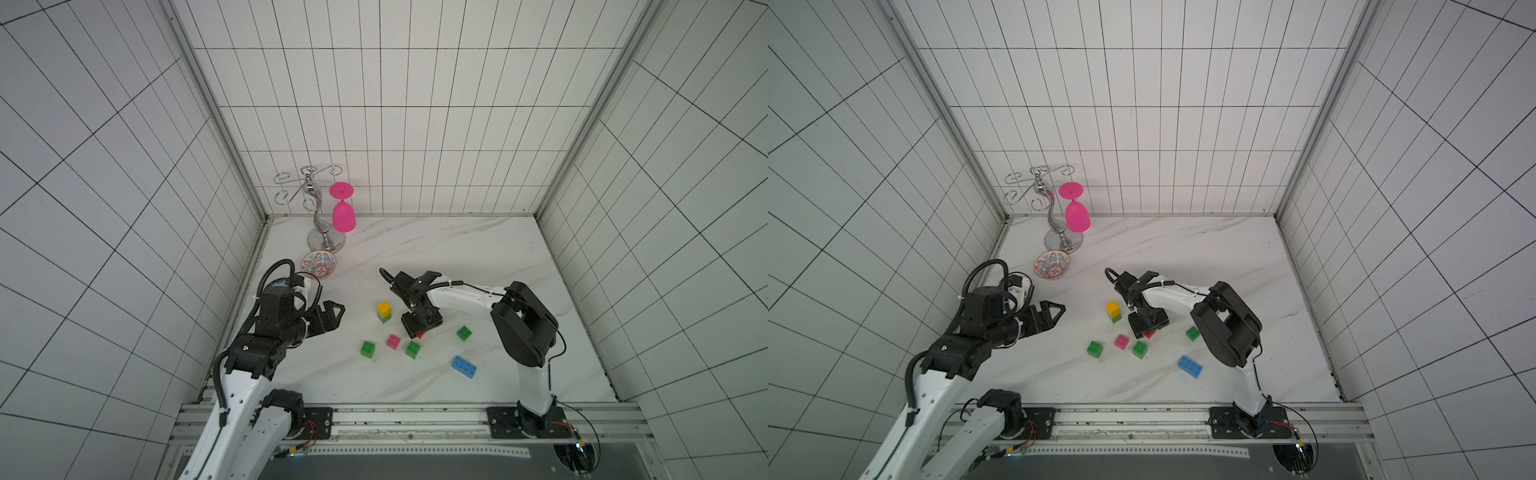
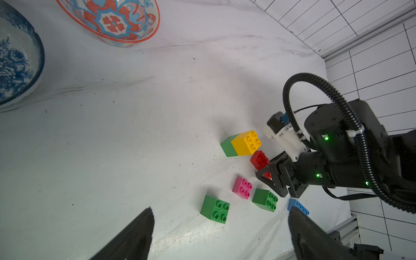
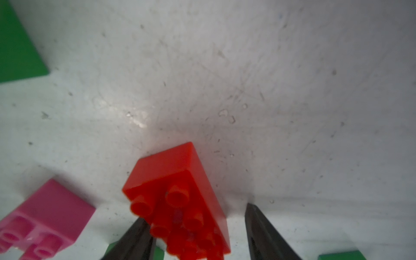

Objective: Assemble the letter r with lego
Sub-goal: Pick up the lego brick from the center of the board.

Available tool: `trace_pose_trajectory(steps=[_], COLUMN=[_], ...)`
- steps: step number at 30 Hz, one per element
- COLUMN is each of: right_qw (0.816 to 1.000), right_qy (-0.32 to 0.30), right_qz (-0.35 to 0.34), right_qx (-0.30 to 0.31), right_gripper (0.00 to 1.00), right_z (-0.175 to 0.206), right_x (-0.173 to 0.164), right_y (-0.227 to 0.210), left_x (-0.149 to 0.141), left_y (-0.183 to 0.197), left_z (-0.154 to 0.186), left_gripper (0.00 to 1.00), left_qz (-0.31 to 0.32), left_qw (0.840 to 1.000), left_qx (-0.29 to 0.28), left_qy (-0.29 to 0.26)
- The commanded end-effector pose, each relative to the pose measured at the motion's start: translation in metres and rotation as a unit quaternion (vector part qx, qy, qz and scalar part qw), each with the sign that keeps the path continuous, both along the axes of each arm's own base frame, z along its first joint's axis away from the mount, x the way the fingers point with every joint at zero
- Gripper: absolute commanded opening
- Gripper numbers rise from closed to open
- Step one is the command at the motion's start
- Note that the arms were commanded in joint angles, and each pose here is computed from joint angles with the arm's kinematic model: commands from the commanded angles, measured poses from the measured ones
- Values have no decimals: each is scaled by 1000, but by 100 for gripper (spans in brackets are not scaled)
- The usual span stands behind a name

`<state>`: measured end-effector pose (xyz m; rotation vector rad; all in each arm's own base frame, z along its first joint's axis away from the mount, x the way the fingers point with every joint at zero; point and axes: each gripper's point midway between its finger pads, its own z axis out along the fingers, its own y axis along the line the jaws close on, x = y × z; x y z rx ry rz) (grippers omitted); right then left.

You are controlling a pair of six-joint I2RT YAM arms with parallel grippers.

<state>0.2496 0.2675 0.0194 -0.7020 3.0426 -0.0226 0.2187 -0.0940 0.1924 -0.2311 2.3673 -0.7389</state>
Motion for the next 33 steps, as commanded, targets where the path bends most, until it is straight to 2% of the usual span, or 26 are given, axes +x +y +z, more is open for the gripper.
trace_pose_trajectory(steps=[1, 12, 13, 16, 21, 26, 33], right_qw=[1000, 1000, 1000, 999, 996, 989, 990], right_qy=[-12, -13, -15, -21, -56, -94, -83], right_qz=[2, -6, -6, -13, -57, -113, -111], right_qx=[-4, -19, -20, -23, -27, 6, 30], right_gripper=[59, 30, 24, 0, 0, 0, 0], right_z=[-4, -9, -8, -1, 34, 67, 68], right_x=[16, 19, 19, 20, 26, 27, 18], right_y=[4, 0, -1, -4, -25, -61, -102], left_x=[-1, 0, -1, 0, 0, 0, 1], left_y=[3, 1, 1, 0, -1, -4, -7], left_z=[-3, -7, -8, -8, -7, -8, -9], left_gripper=[93, 93, 93, 93, 93, 93, 93], left_qz=[8, 4, 3, 1, 0, -10, -14], left_qw=[1000, 1000, 1000, 1000, 1000, 1000, 1000], left_qx=[1, 1, 1, 0, -3, -9, -13], left_qy=[4, 13, 14, 15, 12, 13, 14])
